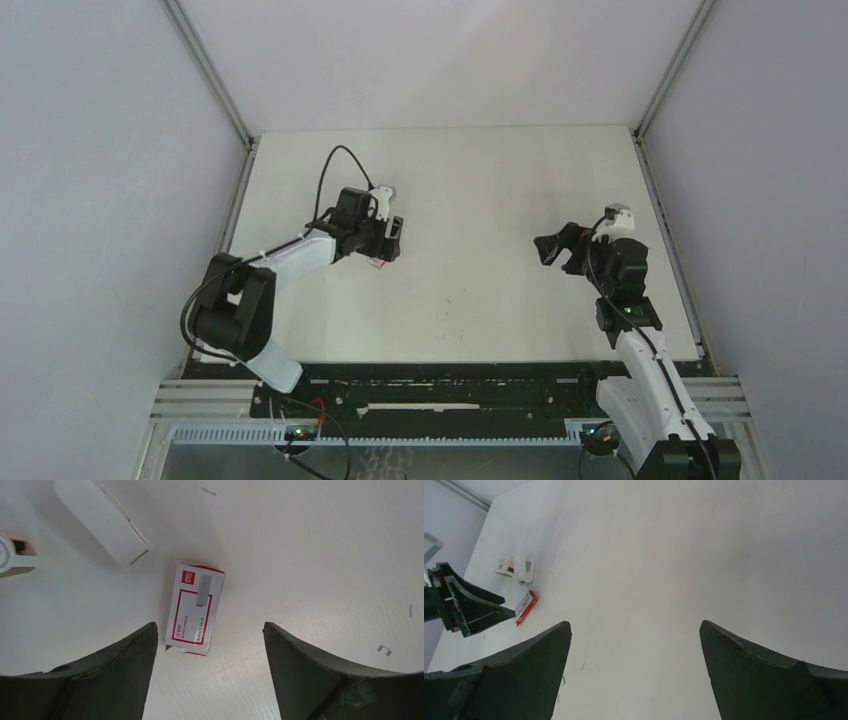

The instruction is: Load the staples into the stapler

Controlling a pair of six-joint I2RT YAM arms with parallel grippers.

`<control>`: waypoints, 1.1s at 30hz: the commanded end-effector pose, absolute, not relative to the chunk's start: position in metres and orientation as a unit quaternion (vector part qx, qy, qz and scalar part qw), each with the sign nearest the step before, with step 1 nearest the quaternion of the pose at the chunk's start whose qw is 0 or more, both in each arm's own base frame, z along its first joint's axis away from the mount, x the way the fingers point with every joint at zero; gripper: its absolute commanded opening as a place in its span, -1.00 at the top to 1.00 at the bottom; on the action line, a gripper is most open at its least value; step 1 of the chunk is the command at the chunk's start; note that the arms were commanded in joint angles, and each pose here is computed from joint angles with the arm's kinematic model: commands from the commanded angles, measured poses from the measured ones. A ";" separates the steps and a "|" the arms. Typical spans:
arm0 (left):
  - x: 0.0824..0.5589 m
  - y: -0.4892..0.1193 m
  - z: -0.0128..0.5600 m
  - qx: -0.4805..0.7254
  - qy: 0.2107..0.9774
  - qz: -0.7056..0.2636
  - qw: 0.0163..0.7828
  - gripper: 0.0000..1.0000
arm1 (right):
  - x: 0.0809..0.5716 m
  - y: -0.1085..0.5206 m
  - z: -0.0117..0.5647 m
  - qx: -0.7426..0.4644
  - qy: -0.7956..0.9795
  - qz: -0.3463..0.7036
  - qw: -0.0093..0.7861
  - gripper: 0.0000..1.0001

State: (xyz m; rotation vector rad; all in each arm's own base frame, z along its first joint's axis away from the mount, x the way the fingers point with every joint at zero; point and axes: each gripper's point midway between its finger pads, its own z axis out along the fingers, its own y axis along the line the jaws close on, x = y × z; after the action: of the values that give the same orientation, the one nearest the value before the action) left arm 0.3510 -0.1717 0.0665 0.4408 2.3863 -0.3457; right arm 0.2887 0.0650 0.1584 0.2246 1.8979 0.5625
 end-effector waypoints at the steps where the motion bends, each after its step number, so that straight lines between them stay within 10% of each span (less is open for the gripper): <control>1: 0.356 -0.187 0.071 0.207 0.903 -0.154 0.343 -0.62 | 0.295 0.084 0.180 0.046 0.781 0.272 0.561 -0.97; 33: 0.361 -0.175 0.049 0.171 0.914 -0.112 0.352 -0.60 | 0.288 0.089 0.185 0.017 0.778 0.253 0.575 -0.92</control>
State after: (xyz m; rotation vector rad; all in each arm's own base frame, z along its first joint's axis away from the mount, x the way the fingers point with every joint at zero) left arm 0.3622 -0.1683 0.0363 0.4228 2.4158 -0.2703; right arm 0.2830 0.0903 0.1634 0.0738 1.8892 0.6161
